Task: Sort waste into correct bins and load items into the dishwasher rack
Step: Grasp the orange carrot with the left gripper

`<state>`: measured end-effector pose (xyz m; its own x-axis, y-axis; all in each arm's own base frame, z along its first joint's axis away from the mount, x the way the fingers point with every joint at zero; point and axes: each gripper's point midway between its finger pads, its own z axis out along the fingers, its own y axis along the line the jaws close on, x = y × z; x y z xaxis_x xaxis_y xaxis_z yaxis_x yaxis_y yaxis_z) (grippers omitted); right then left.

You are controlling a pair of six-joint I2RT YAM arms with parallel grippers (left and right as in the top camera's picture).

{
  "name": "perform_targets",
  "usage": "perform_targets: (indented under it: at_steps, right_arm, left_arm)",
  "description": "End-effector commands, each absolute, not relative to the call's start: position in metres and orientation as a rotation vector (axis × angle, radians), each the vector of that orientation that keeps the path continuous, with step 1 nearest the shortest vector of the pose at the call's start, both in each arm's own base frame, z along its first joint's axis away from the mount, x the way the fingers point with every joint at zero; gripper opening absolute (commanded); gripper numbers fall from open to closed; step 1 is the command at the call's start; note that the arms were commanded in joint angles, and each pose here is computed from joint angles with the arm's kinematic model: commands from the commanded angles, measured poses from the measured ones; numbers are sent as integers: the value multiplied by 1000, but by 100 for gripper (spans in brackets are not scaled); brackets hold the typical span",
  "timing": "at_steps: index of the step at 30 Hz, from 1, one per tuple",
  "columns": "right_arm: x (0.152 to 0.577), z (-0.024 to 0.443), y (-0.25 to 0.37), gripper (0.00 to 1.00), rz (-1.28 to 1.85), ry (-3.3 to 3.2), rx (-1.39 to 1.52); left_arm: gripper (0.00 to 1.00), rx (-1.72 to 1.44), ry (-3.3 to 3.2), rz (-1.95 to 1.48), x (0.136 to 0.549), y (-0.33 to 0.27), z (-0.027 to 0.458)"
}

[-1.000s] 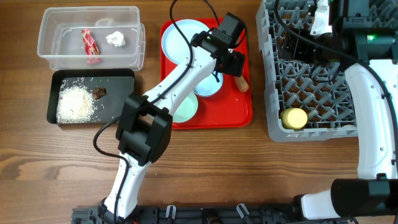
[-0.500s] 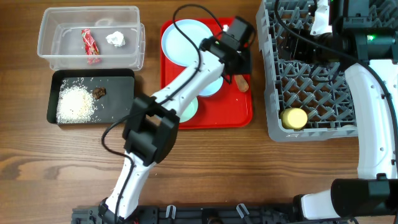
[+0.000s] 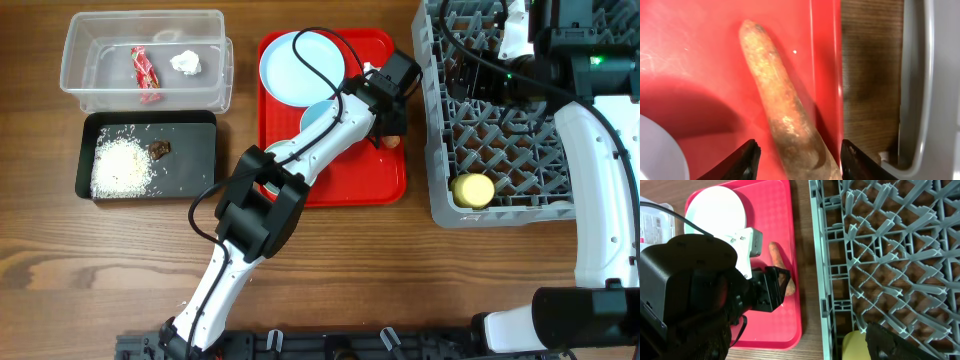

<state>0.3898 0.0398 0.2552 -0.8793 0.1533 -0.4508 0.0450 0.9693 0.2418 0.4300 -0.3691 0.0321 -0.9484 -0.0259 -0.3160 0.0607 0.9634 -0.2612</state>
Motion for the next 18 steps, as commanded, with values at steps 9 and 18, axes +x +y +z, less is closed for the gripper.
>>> perform_targets:
  at_steps: [9, 18]
  right_arm:
    - [391, 253, 43, 88, 312, 2641, 98]
    - [391, 254, 43, 88, 306, 2639, 75]
  left_arm:
    - [53, -42, 2813, -299, 436, -364, -11]
    - [12, -44, 2801, -311, 439, -366, -10]
